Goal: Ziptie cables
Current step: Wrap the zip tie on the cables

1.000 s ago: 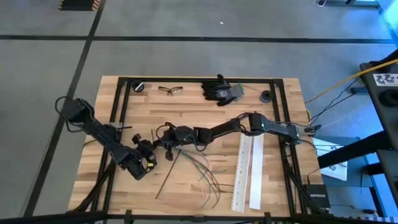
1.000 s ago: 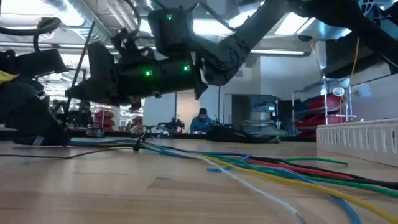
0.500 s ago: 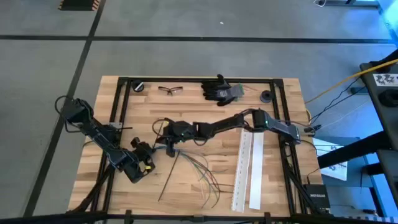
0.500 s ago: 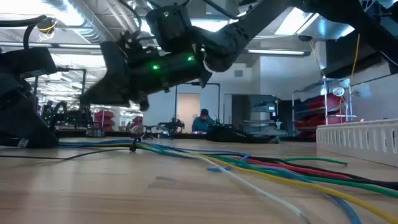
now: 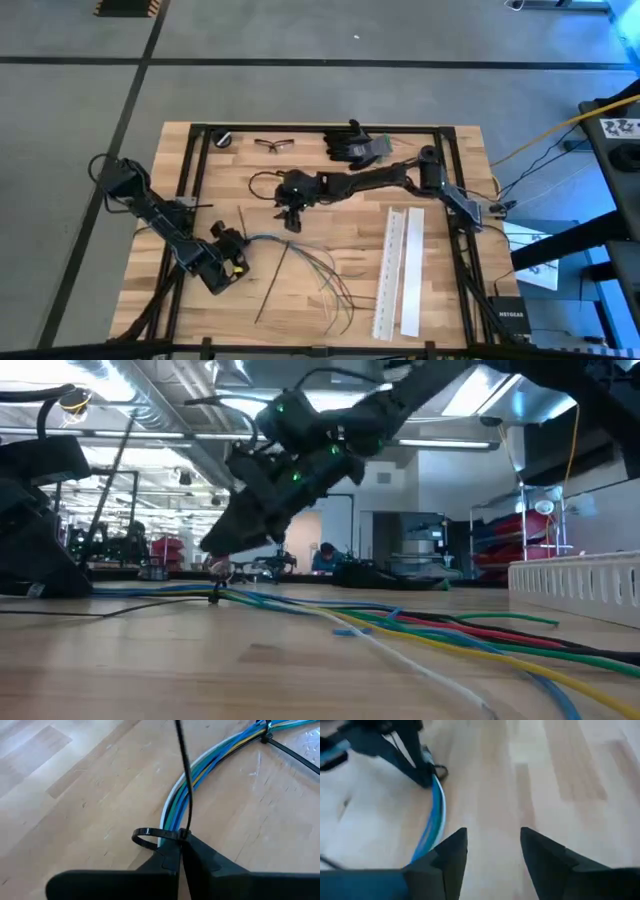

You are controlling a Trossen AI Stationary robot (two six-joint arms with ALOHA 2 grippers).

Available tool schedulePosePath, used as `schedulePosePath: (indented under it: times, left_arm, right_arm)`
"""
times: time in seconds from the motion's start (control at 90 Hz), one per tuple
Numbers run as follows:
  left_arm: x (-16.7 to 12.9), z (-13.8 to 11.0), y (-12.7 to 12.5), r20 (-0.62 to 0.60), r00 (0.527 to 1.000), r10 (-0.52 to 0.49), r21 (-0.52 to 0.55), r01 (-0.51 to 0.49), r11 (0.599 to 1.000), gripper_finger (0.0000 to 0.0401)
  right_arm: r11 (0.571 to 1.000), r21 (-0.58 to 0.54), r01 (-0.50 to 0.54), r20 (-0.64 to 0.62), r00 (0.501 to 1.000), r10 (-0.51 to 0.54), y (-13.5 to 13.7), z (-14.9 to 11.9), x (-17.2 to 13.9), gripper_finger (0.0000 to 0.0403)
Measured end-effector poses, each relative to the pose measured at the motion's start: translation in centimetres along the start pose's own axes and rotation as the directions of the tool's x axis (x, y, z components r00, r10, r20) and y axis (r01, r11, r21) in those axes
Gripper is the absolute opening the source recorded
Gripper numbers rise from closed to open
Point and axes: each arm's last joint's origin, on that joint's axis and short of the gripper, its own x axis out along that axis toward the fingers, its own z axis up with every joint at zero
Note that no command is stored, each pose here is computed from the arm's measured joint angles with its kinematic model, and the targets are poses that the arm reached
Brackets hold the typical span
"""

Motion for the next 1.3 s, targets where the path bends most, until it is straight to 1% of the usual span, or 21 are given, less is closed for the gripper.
schedulePosePath:
  times: [0.089,0.122,0.189,0.244,0.311,0.389,0.544,0.656,0.711,0.833,0.889,0.944,1.011,1.089,1.156,1.178,1.211,1.3]
  left_arm:
    - [0.0,0.0,0.0,0.001,1.000,0.000,0.002,0.000,1.000,0.0000]
    - [0.0,0.0,0.0,0.002,1.000,0.001,0.003,-0.001,1.000,0.0000]
    - [0.0,0.0,0.0,0.007,1.000,0.002,0.011,-0.002,1.000,0.0000]
    - [0.0,0.0,0.0,0.013,1.000,0.003,0.014,-0.003,1.000,0.0000]
    - [0.0,0.1,0.0,0.015,1.000,0.004,0.012,-0.004,1.000,0.0000]
    - [0.0,0.1,0.0,0.017,1.000,0.004,0.009,-0.004,1.000,0.0000]
    - [0.0,0.1,-0.1,0.019,1.000,-0.002,0.002,0.002,1.000,0.0000]
    - [0.0,0.1,-0.2,0.022,1.000,-0.013,-0.003,0.013,1.000,0.0000]
    - [0.0,0.1,-0.2,0.022,1.000,-0.013,-0.002,0.013,1.000,0.0000]
    - [0.0,0.1,-0.2,0.023,1.000,-0.012,-0.002,0.012,1.000,0.0000]
    - [0.0,0.1,-0.2,0.023,1.000,-0.012,-0.002,0.012,1.000,0.0000]
    - [0.0,0.1,-0.2,0.024,1.000,-0.012,-0.002,0.012,1.000,0.0000]
    - [0.0,0.1,-0.2,0.024,1.000,-0.012,-0.002,0.012,1.000,0.0000]
    - [0.0,0.1,-0.2,0.024,1.000,-0.012,-0.003,0.012,1.000,0.0000]
    - [0.0,0.1,-0.2,0.024,1.000,-0.012,-0.003,0.012,1.000,0.0000]
    - [0.0,0.1,-0.2,0.024,1.000,-0.013,-0.003,0.013,1.000,0.0000]
    - [0.0,0.1,-0.2,0.024,1.000,-0.013,-0.004,0.014,1.000,0.0000]
    - [0.0,0.2,-0.3,0.025,0.999,-0.023,-0.012,0.024,1.000,0.0000]
  right_arm:
    - [0.999,0.003,-0.035,0.144,0.989,0.034,1.0,-1.7,1.4,0.0172]
    - [0.999,-0.006,-0.054,0.220,0.974,0.054,1.6,-1.7,1.7,0.0172]
    - [0.994,-0.060,-0.090,0.349,0.931,0.105,3.2,-1.6,2.2,0.0172]
    - [0.992,-0.087,-0.090,0.400,0.909,0.118,4.5,-1.7,2.7,0.0172]
    - [0.993,-0.093,-0.067,0.377,0.921,0.098,5.4,-2.5,3.9,0.0172]
    - [0.995,-0.091,-0.029,0.334,0.941,0.057,5.7,-3.3,4.8,0.0172]
    - [0.993,-0.118,-0.010,0.401,0.914,0.057,5.8,-1.4,4.6,0.0172]
    - [0.992,-0.122,-0.016,0.396,0.916,0.063,5.8,-0.8,4.8,0.0172]
    - [0.990,-0.143,-0.012,0.408,0.910,0.070,6.0,-0.2,4.8,0.0172]
    - [0.989,-0.149,-0.014,0.428,0.901,0.077,6.2,1.3,4.9,0.0171]
    - [0.989,-0.145,-0.014,0.404,0.912,0.072,6.2,1.2,5.3,0.0167]
    - [0.990,-0.138,-0.006,0.380,0.923,0.058,6.1,1.0,5.8,0.0154]
    - [0.991,-0.132,-0.001,0.343,0.938,0.046,6.0,0.7,6.1,0.0126]
    - [0.989,-0.145,0.005,0.339,0.940,0.045,6.0,0.7,6.2,0.0079]
    - [0.988,-0.156,0.008,0.338,0.940,0.045,6.0,0.7,6.2,0.0028]
    - [0.987,-0.159,0.010,0.337,0.941,0.045,6.0,0.6,6.2,0.0019]
    - [0.985,-0.171,0.014,0.335,0.941,0.045,6.0,0.6,6.3,0.0010]
    - [0.983,-0.184,0.019,0.335,0.941,0.044,6.1,0.6,6.3,0.0008]
